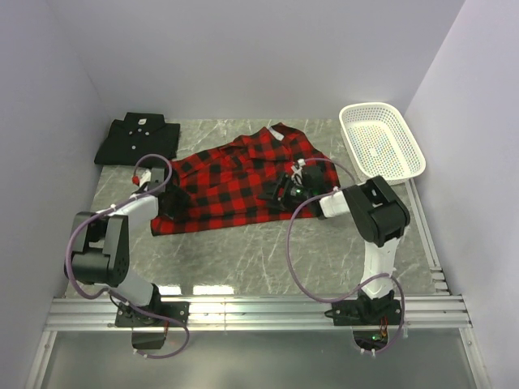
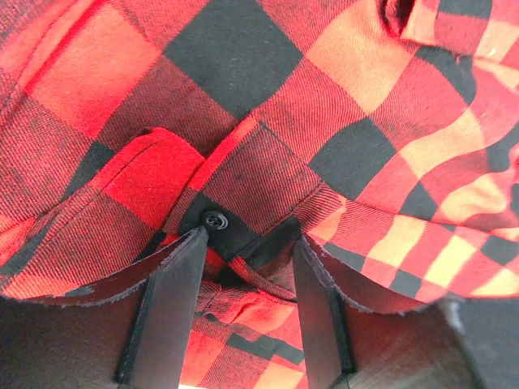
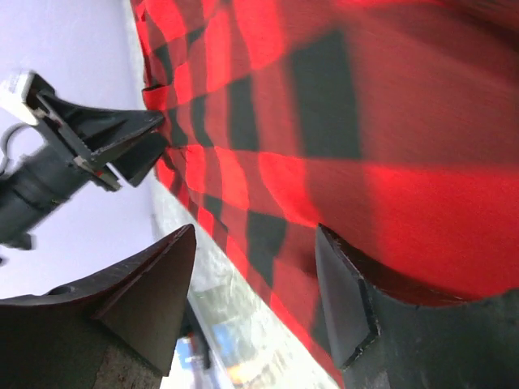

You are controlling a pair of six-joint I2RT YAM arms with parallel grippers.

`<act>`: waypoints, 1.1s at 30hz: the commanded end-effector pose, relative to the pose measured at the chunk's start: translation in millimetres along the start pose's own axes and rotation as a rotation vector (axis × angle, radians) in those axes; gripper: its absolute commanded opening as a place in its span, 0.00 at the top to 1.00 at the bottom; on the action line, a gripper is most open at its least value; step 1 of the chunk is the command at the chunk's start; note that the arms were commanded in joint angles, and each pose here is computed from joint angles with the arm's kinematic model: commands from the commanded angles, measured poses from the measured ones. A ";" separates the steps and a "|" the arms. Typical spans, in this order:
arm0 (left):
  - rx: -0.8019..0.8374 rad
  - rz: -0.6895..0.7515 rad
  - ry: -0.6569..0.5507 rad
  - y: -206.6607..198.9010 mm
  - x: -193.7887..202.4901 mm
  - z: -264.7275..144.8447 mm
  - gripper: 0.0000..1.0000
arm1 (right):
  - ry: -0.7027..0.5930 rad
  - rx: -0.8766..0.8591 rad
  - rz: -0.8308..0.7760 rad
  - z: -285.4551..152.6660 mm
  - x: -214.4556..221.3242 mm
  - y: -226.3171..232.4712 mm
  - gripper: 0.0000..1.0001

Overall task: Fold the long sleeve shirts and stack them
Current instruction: Fold the shirt

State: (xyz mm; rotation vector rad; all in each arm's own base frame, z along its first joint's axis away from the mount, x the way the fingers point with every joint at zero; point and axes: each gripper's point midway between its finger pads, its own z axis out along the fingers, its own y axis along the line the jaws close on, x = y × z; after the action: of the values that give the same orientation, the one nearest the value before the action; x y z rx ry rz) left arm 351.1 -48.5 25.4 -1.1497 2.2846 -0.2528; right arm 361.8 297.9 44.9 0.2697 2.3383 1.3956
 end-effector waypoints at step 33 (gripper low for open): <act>-0.056 -0.017 -0.035 43.5 -10.6 -66.7 0.30 | -0.204 0.048 -0.069 -120.5 -20.7 12.0 0.42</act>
State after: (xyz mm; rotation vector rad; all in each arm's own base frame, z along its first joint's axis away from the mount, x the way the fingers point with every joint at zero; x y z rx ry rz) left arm 309.4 -27.4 73.4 -1.1900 2.2538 -0.2393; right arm 347.9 149.5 87.2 0.5564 2.1769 1.0652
